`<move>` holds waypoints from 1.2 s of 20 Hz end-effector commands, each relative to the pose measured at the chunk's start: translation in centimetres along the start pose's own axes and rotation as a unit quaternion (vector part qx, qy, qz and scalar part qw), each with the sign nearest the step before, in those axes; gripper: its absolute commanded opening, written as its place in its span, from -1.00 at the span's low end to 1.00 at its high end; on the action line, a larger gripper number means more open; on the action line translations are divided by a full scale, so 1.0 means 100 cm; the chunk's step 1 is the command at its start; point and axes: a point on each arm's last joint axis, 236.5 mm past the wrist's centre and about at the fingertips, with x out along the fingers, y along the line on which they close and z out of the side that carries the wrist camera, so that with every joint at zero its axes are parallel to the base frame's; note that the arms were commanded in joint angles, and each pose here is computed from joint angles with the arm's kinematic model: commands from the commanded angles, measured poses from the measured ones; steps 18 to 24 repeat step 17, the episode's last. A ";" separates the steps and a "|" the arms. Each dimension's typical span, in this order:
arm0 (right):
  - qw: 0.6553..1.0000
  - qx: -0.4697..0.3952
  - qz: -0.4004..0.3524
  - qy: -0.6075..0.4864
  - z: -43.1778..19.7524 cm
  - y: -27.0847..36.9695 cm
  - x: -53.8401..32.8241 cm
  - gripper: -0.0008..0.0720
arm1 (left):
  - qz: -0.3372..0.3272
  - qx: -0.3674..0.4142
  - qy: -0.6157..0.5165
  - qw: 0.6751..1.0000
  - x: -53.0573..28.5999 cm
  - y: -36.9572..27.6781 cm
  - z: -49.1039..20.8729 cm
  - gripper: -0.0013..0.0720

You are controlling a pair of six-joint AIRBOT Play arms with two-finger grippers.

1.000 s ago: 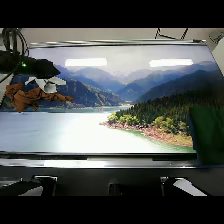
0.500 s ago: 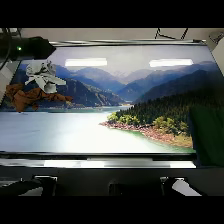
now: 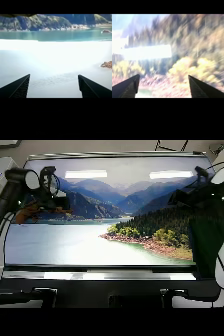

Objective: Fold the clothes and pants, and hang the long-sleeved shirts on hangers.

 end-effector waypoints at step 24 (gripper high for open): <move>0.999 -0.003 -0.011 0.043 -0.017 0.013 0.018 0.87 | 0.023 -0.001 -0.006 1.000 0.030 0.004 -0.017 0.97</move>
